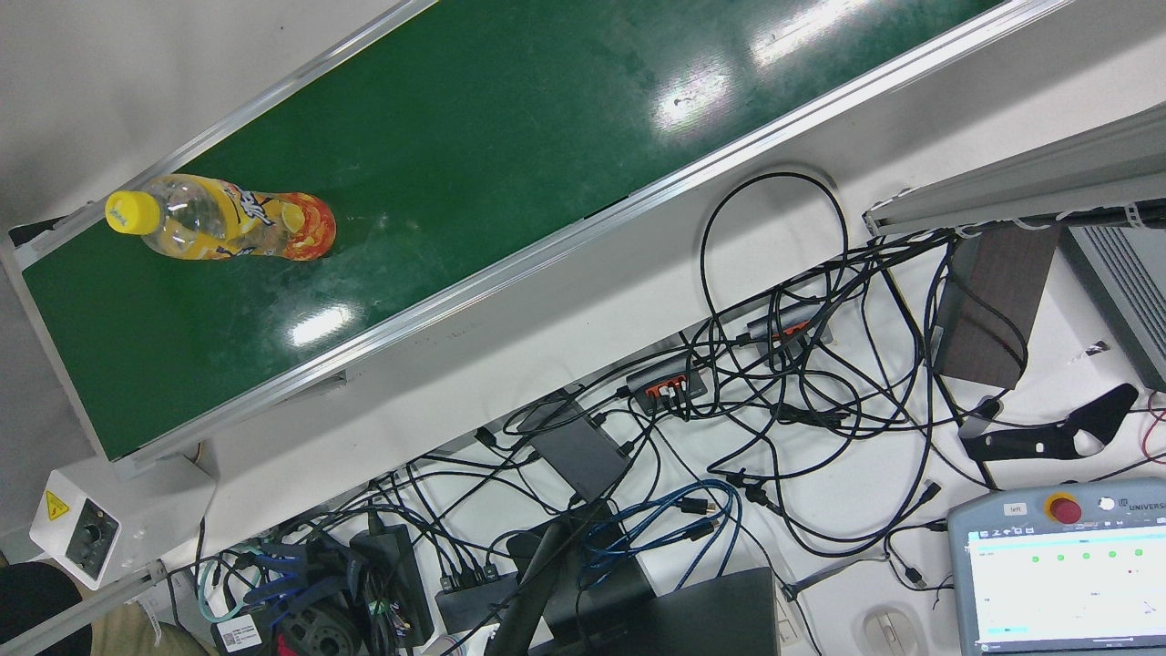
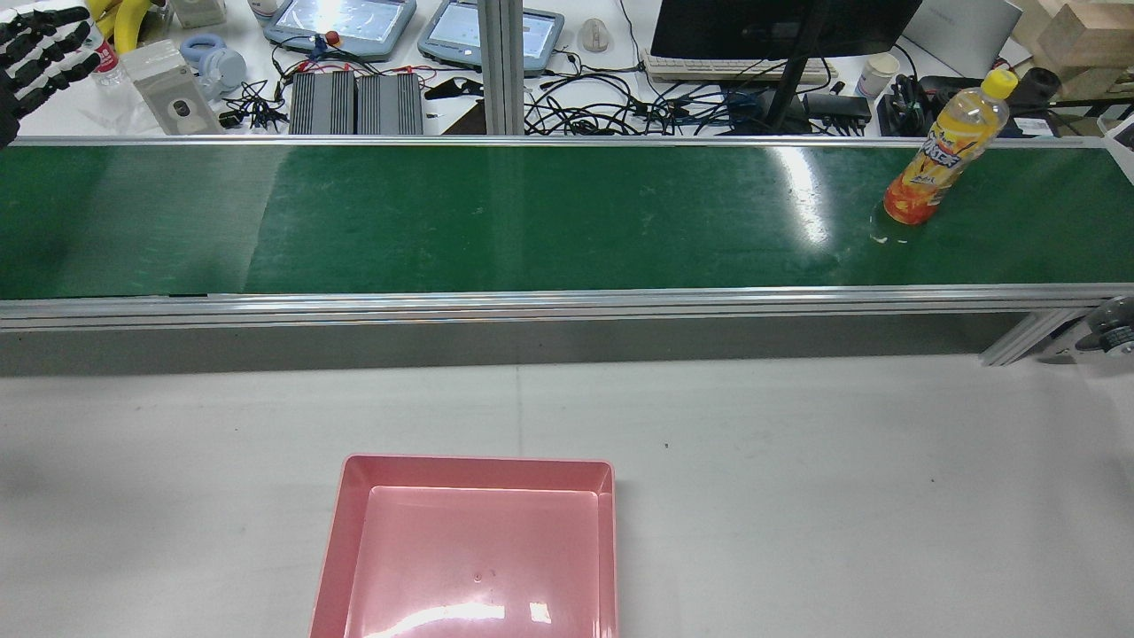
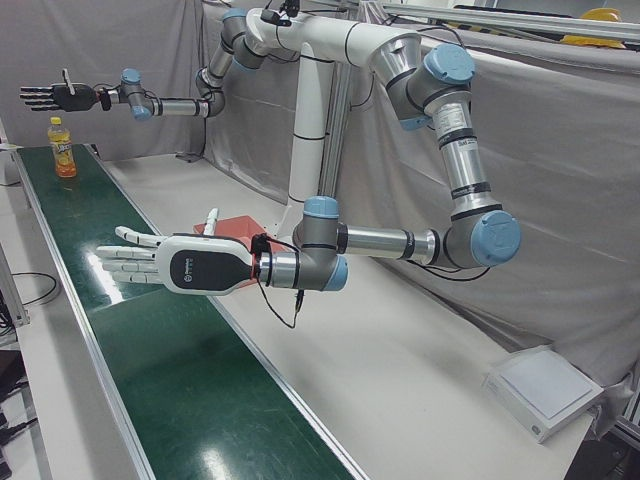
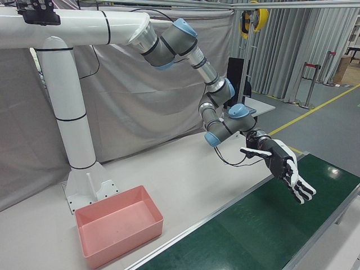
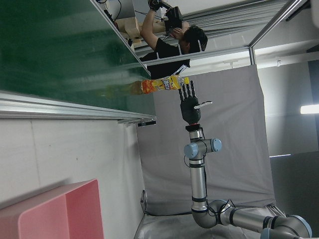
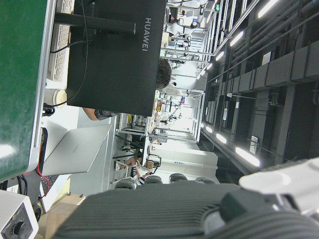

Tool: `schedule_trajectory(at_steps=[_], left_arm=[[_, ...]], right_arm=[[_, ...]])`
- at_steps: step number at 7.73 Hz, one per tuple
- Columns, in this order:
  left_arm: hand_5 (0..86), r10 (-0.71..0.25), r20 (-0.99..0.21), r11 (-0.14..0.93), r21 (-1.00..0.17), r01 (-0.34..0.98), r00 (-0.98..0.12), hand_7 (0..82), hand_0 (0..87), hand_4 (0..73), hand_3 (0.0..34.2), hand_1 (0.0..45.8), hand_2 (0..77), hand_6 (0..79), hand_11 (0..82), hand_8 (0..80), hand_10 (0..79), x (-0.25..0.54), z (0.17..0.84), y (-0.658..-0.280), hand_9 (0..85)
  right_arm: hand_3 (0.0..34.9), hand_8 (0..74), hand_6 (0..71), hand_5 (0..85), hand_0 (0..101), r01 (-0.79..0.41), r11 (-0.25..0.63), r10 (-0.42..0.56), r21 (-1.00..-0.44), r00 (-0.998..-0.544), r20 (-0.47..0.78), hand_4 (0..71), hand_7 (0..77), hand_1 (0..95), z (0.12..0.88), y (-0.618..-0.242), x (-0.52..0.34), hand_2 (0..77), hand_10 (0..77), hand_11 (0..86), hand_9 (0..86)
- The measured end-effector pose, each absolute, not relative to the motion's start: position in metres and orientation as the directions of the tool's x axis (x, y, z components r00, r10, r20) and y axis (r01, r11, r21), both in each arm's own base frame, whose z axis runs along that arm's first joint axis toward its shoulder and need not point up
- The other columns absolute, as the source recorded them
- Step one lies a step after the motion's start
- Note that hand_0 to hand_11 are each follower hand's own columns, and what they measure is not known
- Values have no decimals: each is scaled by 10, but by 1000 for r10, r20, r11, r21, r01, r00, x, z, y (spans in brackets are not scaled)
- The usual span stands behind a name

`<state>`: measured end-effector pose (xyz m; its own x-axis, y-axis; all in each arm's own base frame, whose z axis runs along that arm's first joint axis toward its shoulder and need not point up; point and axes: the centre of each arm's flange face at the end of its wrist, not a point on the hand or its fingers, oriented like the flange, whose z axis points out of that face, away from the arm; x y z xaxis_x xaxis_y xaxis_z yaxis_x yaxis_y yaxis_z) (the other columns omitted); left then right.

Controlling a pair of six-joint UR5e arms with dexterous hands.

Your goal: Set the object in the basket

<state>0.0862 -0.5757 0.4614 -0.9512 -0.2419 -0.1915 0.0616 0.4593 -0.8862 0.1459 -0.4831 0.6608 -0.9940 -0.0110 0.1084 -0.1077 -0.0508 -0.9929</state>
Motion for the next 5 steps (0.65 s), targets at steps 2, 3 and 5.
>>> schedule_trajectory(at_steps=[2,3,5], left_arm=[[185,-259,-192,454,-889,56,-947,5,549,136,3,22,0,11,65,16,33,96,462,-574,27],[185,-260,-192,453,-890,56,-946,5,550,136,5,22,0,11,65,22,38,97,462,-574,27],[185,-261,-192,453,-890,56,-946,5,549,136,5,22,0,11,65,22,38,98,462,-574,27]], right_arm=[[0,0,0,0,3,-108,-52,-11,-993,-994,108,0,5,0,661,-483,146,5,0,0,0],[0,0,0,0,3,-108,-52,-11,-993,-994,108,0,5,0,661,-483,146,5,0,0,0],[0,0,0,0,3,-108,-53,-11,-993,-994,108,0,5,0,662,-483,146,5,0,0,0]])
